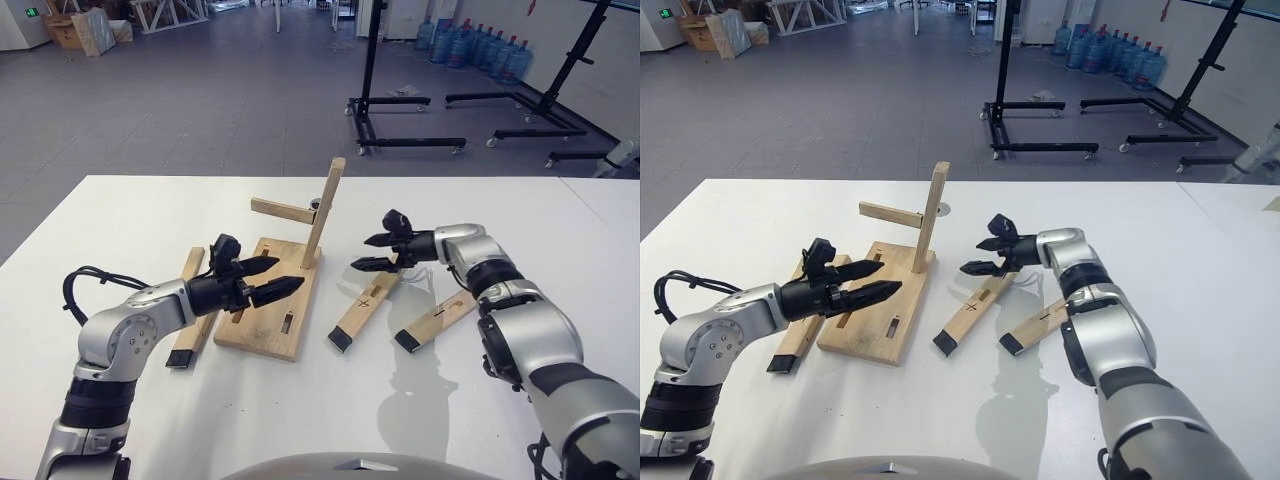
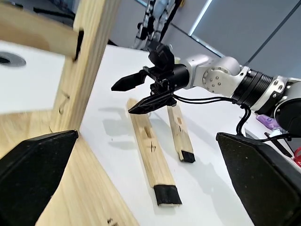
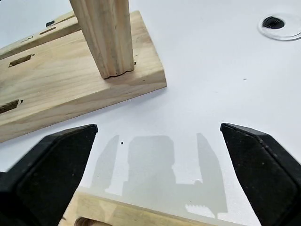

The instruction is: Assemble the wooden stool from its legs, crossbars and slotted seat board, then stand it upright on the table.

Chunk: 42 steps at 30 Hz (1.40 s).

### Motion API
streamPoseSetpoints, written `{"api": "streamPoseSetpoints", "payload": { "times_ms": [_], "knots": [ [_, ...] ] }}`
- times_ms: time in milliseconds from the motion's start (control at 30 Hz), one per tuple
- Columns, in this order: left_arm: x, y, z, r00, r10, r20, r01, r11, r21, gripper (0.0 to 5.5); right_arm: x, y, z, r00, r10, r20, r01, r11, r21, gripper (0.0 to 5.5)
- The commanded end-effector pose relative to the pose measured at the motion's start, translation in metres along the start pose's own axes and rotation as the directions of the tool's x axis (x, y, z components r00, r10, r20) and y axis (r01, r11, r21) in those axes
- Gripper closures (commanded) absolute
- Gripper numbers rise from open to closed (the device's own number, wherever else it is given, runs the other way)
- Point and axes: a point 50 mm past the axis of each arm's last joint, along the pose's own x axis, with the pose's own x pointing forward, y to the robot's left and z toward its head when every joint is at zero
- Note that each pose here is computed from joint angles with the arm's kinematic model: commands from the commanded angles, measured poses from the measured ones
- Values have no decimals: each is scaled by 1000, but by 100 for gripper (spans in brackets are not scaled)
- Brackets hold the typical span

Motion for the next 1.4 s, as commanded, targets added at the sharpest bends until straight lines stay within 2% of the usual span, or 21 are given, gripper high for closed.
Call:
{"api": "streamPoseSetpoints", "payload": {
  "times_ms": [33, 100, 167, 233, 300, 400, 433, 467, 500, 600, 667, 767, 867, 967, 1033, 1100, 1200, 1300, 1400],
  "knots": [
    [-3, -5, 32, 996, -16, 91, 11, 998, 61, 10, -22, -4, 18, 997, -44, 59, 46, 998, -42, 68],
    [-9, -8, 61, 989, -17, 145, -5, 989, 150, 10, -45, -5, 28, 977, -166, 135, 180, 978, -102, 68],
    [-20, -7, 79, 992, 12, 127, -45, 964, 263, 10, -67, -3, 36, 919, -327, 221, 362, 921, -142, 68],
    [-39, 7, 82, 992, 129, -1, -115, 890, 441, 10, -86, 4, 35, 830, -481, 282, 524, 846, -99, 68],
    [-58, 25, 85, 956, 267, -118, -145, 784, 604, 10, -100, 15, 30, 721, -617, 317, 654, 756, -16, 68],
    [-82, 49, 95, 884, 438, -161, -170, 623, 763, 10, -118, 33, -3, 585, -778, 227, 765, 623, 164, 68],
    [-91, 56, 93, 861, 483, -162, -181, 588, 788, 10, -128, 40, -17, 530, -834, 152, 793, 551, 260, 68],
    [-99, 61, 90, 846, 507, -163, -185, 567, 803, 10, -133, 47, -28, 512, -855, 81, 795, 507, 334, 68],
    [-107, 63, 86, 839, 520, -163, -192, 562, 805, 10, -133, 55, -33, 509, -860, 40, 794, 487, 364, 68],
    [-117, 68, 61, 834, 521, -183, -198, 591, 782, 10, -115, 87, -29, 566, -824, 0, 753, 517, 408, 68],
    [-118, 62, 44, 837, 510, -201, -180, 602, 778, 10, -103, 98, -21, 557, -830, -14, 751, 496, 436, 68],
    [-116, 56, 20, 823, 522, -226, -160, 594, 789, 10, -89, 114, -28, 490, -864, -114, 784, 380, 490, 68],
    [-117, 48, -5, 796, 565, -216, -186, 568, 802, 10, -82, 125, -39, 395, -888, -235, 846, 252, 471, 68],
    [-106, 48, -15, 793, 585, -170, -212, 527, 823, 10, -70, 134, -58, 333, -873, -356, 888, 163, 430, 68],
    [-98, 48, -14, 802, 580, -142, -226, 515, 827, 10, -59, 137, -63, 345, -849, -401, 882, 147, 447, 68],
    [-94, 47, -14, 808, 575, -131, -234, 517, 823, 10, -49, 138, -63, 391, -815, -427, 848, 139, 512, 68],
    [-93, 47, -17, 808, 576, -126, -245, 522, 817, 10, -41, 137, -62, 421, -785, -454, 822, 119, 557, 68],
    [-91, 47, -18, 809, 575, -121, -251, 524, 814, 10, -39, 138, -68, 411, -762, -501, 825, 77, 559, 68],
    [-90, 47, -19, 808, 578, -114, -260, 525, 810, 10, -30, 137, -64, 467, -736, -491, 781, 82, 619, 68]
  ]
}}
